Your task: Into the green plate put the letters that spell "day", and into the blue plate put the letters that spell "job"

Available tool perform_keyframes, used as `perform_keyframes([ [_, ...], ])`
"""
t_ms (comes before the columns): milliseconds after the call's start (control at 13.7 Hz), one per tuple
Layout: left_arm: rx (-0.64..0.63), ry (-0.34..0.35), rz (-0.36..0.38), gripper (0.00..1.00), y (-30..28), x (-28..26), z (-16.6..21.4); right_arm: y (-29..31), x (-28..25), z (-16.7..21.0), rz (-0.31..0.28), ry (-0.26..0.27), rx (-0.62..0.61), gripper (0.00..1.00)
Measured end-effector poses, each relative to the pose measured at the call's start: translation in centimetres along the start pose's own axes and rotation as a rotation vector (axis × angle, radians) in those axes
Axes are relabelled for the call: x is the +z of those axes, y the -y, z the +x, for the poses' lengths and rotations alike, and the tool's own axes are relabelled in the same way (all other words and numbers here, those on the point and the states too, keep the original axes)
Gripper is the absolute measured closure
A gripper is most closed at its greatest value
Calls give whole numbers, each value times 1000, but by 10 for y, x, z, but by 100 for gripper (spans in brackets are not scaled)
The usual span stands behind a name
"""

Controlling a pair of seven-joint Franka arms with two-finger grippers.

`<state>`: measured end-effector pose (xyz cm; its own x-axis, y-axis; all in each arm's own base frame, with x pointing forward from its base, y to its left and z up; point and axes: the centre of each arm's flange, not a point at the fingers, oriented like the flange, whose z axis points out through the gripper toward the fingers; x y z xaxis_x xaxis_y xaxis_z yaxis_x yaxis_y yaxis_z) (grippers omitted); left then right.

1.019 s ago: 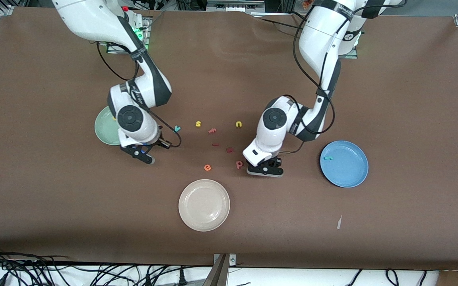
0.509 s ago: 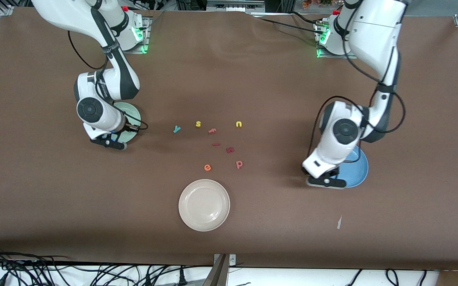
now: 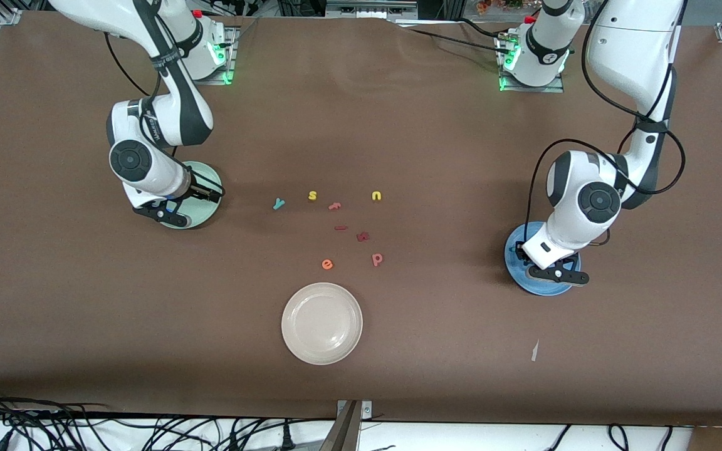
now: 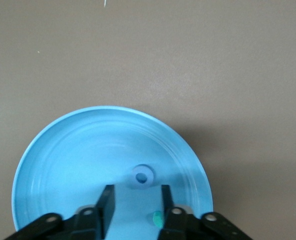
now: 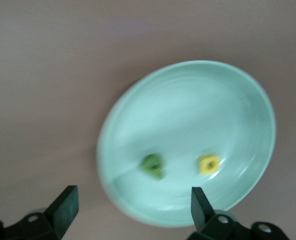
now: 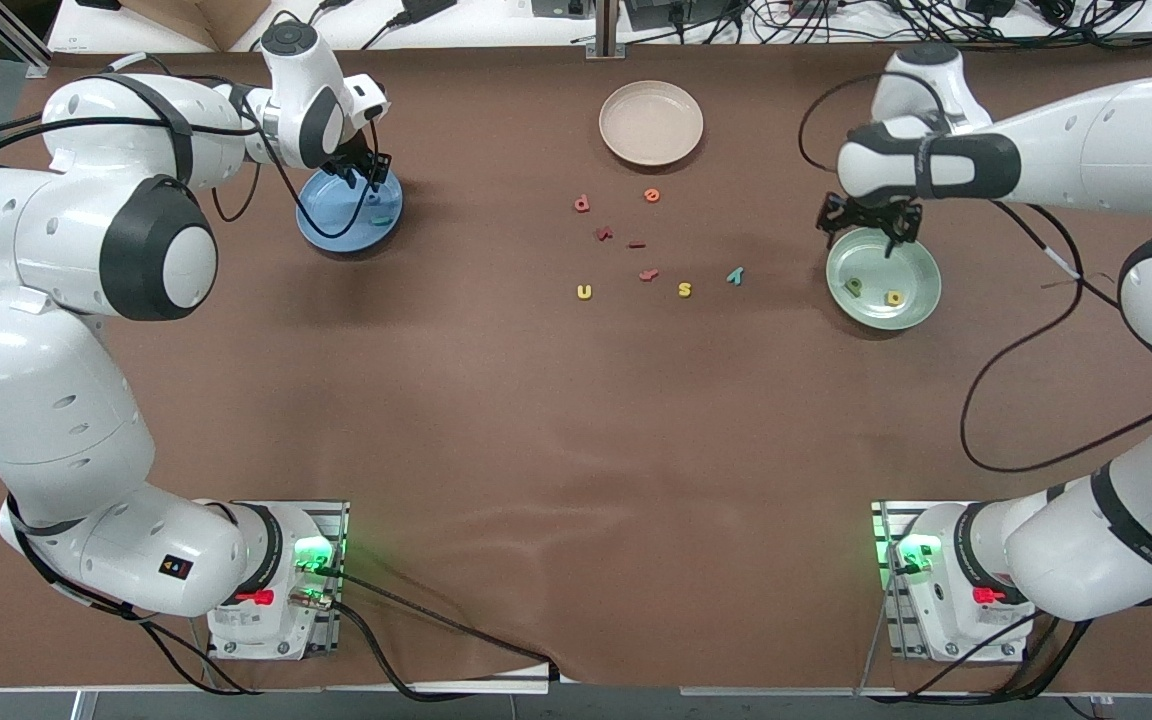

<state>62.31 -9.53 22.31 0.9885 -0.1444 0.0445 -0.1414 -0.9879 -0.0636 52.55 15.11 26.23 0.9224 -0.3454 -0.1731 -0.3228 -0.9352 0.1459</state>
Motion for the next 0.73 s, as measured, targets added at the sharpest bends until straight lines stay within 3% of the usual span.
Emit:
perform_keyframes([
  [218,12,-11,-9,23,-9,-6,2,69,-23,-20,84,-6,142,0],
  [364,3,-40,-53,23,-38,-20,9,95,-10,-24,136,6,252,0],
  [582,-84,-77,-141,23,-113,-43,19,129,27,-39,154,-10,357,0],
  [728,-147,-82,-160,23,-161,-47,20,153,54,-56,152,-22,384,0],
])
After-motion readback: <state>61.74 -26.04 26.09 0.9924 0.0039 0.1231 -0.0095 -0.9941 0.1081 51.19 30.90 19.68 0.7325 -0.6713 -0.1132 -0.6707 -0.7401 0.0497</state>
